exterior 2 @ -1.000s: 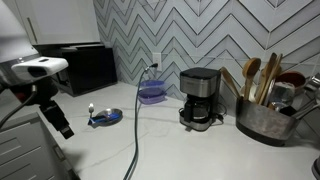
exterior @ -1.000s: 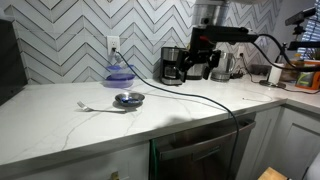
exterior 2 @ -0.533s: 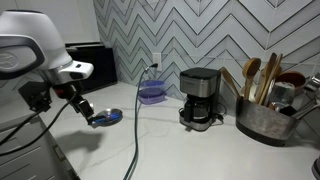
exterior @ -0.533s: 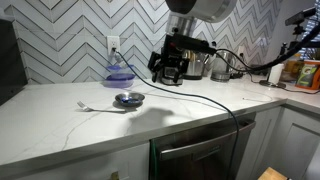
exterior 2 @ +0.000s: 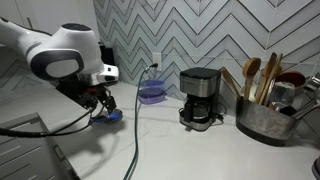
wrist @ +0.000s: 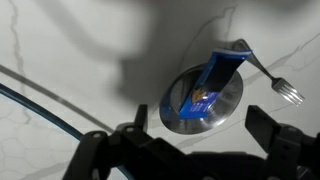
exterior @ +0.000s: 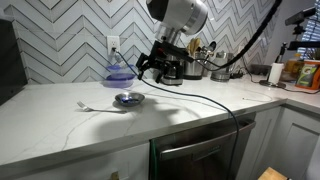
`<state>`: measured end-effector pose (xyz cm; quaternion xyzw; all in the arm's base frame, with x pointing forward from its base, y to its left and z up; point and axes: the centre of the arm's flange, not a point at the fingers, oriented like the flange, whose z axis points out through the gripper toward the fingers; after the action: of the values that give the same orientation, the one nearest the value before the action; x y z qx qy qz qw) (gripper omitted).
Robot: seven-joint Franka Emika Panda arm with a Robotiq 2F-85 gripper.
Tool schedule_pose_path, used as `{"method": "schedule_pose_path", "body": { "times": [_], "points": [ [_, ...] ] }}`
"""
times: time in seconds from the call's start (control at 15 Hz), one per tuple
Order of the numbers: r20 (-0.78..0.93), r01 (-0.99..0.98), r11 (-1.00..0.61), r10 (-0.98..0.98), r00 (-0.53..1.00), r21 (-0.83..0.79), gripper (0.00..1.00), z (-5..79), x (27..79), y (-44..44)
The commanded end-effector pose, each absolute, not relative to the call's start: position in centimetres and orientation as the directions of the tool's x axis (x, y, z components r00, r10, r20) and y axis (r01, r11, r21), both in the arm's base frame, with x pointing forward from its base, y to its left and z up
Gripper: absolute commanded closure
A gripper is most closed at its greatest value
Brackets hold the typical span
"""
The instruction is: Pick up the metal plate and pour the sachet in front of the coffee maker and then put the plate next to the sachet
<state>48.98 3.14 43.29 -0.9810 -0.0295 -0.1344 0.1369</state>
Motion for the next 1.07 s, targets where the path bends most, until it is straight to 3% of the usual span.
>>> {"method": "schedule_pose_path", "body": {
  "times": [0.0, 0.4, 1.0],
  "points": [
    [0.276, 0.145, -0.934, 0.052, 0.96, -0.326, 0.0, 41.1, 53.6, 2.7],
    [0.247, 0.1, -0.935, 0.014, 0.969, -0.339, 0.0, 37.8, 56.6, 2.1],
    [0.228, 0.117, -0.931, 0.037, 0.973, -0.346, 0.0, 37.5, 56.4, 2.1]
  ]
}}
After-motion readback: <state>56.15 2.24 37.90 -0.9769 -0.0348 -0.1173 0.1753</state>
